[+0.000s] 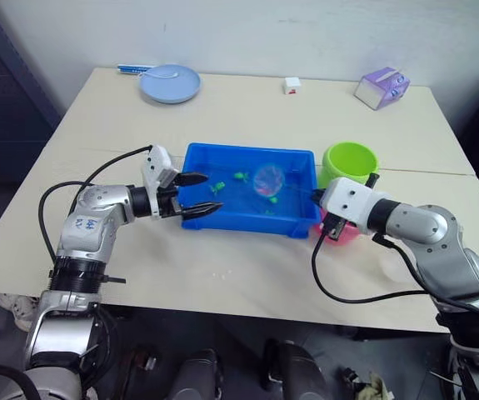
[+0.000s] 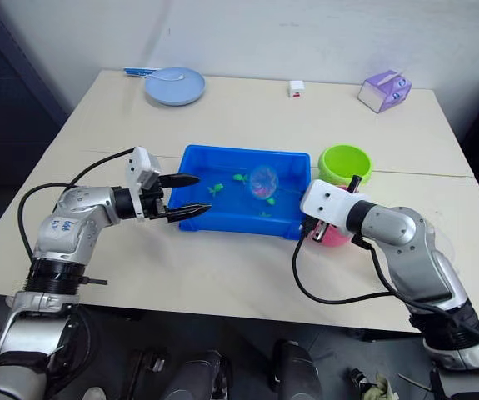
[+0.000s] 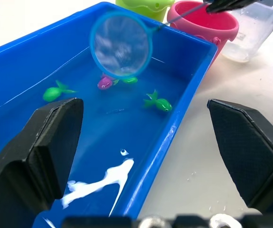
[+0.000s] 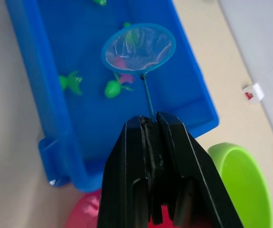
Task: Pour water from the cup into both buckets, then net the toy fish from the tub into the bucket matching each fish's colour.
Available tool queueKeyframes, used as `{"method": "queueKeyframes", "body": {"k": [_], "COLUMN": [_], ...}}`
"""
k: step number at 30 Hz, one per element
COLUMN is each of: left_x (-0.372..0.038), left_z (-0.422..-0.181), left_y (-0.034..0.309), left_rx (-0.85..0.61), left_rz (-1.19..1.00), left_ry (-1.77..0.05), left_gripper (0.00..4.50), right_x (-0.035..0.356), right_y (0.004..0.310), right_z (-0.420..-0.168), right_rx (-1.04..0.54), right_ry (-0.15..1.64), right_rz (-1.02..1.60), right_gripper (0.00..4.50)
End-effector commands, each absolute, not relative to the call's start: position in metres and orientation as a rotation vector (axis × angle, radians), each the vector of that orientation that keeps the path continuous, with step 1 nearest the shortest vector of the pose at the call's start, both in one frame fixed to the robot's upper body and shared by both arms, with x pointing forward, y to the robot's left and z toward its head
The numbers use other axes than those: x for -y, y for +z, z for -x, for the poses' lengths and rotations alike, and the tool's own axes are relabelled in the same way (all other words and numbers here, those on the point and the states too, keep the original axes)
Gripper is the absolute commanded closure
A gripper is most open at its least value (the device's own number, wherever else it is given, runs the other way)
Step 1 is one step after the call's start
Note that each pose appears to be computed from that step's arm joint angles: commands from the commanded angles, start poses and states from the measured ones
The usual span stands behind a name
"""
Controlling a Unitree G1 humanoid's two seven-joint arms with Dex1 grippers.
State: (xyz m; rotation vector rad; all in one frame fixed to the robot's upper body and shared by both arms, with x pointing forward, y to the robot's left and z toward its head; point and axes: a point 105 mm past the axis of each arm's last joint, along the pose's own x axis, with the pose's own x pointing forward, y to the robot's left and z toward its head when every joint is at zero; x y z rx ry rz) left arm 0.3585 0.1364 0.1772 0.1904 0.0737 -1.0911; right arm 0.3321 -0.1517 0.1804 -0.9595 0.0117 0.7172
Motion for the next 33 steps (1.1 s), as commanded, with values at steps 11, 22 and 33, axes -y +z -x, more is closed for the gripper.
{"method": "queueKeyframes", "body": {"k": [11,22,33], "left_x": [-0.136,-0.130,-0.129], "left_z": [-0.353,-0.353,-0.352], "left_y": [0.196,0.200,0.199], "left_rx": [-0.002,0.016,0.016], "left_rz": [-0.195,-0.191,-0.188], "left_ry": [-1.068,-1.077,-1.081], "left_gripper": [0.00,0.00,0.00], "right_x": [0.171,0.170,0.156], "right_y": [0.184,0.183,0.177], "right_z": [-0.349,-0.363,-0.349], "right_rx": [-0.035,-0.023,-0.096], "right_ry": [0.639,0.640,0.710], "right_rz": [1.173,1.276,0.825], "right_gripper": [3.70,3.70,3.70]}}
